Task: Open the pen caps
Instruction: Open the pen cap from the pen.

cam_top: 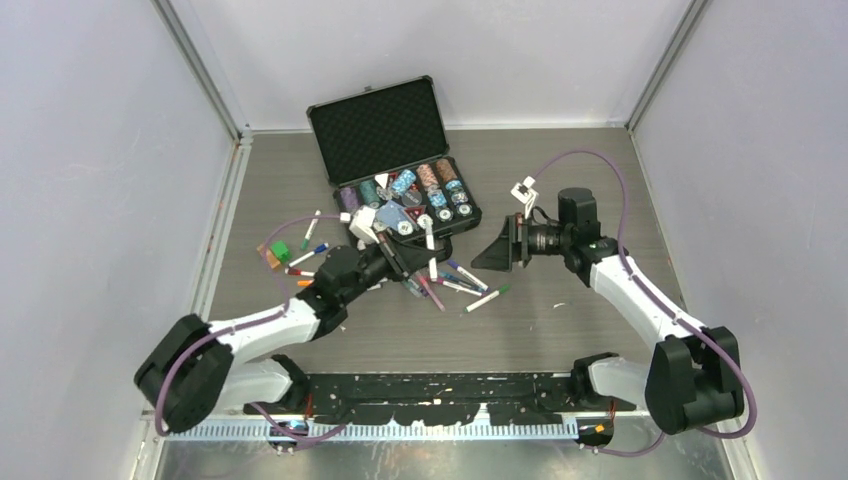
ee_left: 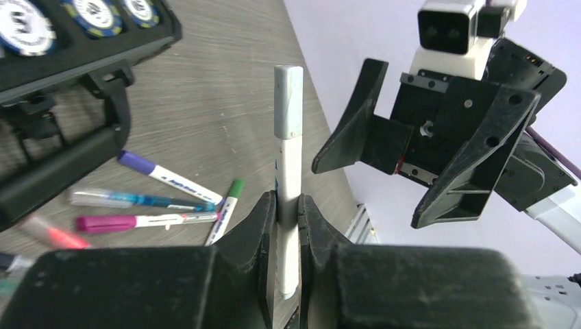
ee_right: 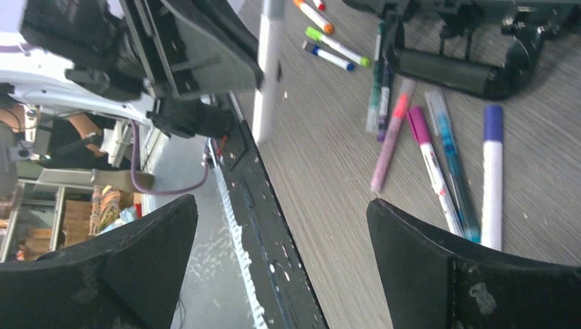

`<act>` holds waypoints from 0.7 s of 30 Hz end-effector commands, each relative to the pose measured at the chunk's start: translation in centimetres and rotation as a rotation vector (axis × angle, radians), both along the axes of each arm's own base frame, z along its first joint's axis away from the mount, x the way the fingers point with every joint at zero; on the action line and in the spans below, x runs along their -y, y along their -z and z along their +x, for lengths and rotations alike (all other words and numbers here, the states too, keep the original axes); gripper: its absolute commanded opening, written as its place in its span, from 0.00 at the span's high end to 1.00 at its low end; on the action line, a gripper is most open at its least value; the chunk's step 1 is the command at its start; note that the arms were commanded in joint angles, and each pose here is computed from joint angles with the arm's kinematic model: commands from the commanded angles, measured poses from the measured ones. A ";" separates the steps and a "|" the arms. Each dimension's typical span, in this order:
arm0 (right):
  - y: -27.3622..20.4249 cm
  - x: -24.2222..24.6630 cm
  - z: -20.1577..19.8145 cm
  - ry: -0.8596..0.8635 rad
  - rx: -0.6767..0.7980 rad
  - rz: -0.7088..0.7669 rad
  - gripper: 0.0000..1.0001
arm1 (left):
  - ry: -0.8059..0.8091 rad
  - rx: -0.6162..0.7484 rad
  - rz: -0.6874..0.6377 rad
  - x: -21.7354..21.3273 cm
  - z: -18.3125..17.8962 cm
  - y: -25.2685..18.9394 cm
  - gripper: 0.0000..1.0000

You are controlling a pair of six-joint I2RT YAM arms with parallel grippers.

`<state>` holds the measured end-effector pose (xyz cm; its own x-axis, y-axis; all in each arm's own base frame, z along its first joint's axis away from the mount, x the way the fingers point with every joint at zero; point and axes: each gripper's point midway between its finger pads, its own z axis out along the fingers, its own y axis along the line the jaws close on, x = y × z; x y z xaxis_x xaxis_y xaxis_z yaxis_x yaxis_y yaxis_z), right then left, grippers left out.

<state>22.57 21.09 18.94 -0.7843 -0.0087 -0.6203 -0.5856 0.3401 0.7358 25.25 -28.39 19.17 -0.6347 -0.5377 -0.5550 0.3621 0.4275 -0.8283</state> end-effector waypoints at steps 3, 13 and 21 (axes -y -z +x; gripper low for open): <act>-3.3 -2.1 2.0 0.040 0.057 0.126 0.05 | -0.017 0.204 -0.185 2.9 0.6 -6.5 1.00; -2.0 -3.6 0.6 -0.024 0.027 0.128 0.22 | -0.076 0.227 -0.223 5.5 -0.2 -6.5 1.00; -2.1 -3.9 0.1 -0.056 0.025 0.136 0.46 | -0.087 0.221 -0.241 6.5 -0.2 -6.2 1.00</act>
